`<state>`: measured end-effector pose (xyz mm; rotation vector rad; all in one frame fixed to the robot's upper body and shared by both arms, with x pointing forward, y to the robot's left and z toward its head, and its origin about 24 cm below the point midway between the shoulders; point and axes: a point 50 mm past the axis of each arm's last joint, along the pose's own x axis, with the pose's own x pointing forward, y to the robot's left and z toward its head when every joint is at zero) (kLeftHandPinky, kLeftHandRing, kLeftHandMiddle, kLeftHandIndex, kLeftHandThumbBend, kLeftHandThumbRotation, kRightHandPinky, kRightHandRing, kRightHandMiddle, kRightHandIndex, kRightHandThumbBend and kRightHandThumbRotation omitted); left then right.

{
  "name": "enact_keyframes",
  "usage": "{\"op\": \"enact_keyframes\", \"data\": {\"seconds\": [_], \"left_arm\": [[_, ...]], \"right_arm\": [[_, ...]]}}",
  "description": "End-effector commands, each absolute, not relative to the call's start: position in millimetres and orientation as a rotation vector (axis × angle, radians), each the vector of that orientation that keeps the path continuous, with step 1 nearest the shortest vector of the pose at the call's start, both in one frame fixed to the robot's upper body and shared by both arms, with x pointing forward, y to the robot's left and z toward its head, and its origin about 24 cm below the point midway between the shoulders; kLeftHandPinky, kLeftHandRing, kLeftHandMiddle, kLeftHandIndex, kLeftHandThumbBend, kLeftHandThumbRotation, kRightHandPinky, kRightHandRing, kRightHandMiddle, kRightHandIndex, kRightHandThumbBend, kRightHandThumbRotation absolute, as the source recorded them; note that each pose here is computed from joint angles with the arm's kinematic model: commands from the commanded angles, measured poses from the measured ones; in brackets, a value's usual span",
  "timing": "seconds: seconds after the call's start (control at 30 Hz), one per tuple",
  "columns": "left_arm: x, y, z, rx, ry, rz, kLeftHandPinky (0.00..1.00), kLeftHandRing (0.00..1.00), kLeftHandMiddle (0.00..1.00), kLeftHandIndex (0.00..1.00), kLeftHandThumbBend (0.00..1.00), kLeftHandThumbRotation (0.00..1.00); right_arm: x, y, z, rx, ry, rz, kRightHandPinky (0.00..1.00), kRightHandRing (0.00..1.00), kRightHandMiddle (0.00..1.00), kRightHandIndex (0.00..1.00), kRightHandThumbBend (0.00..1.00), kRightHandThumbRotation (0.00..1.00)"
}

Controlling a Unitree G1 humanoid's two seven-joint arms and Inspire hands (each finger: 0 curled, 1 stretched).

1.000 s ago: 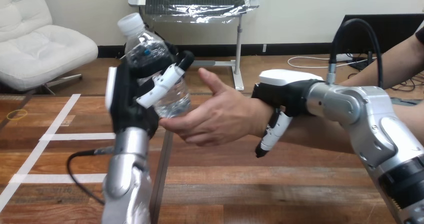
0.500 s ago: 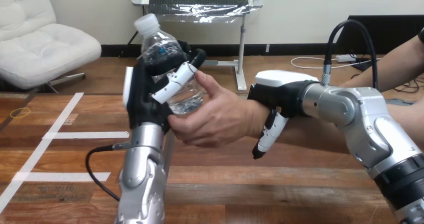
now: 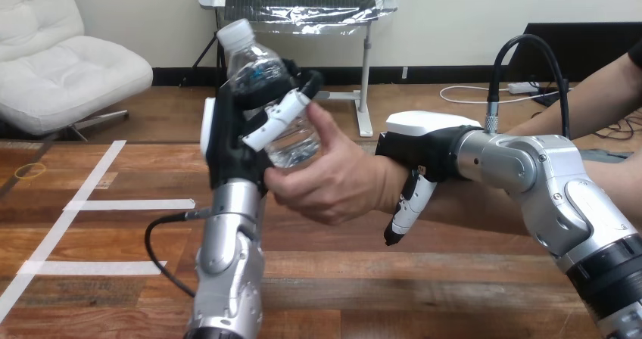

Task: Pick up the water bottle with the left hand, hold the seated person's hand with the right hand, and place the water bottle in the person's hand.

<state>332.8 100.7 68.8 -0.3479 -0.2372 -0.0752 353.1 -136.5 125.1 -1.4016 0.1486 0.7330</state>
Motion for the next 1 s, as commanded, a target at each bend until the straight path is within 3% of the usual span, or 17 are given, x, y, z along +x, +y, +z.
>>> {"op": "enact_keyframes", "data": {"seconds": [0.0,0.73,0.97], "left_arm": [[338.2,65.9,87.3,-0.331,-0.293,-0.194,0.28,0.33,0.39,0.43,0.68,0.0],[331.5,62.1,74.3,-0.201,-0.325,-0.203,0.3,0.34,0.39,0.44,0.65,0.0],[330.2,62.5,70.7,-0.182,-0.316,-0.218,0.31,0.35,0.39,0.44,0.65,0.0]], "right_arm": [[356.5,-137.2,137.3,-1.388,0.101,0.696,0.11,0.16,0.23,0.25,0.81,0.03],[353.6,-148.2,128.3,-1.384,0.15,0.691,0.13,0.18,0.25,0.25,0.8,0.03],[353.2,-151.2,127.9,-1.387,0.172,0.687,0.15,0.22,0.29,0.32,0.78,0.04]]}}
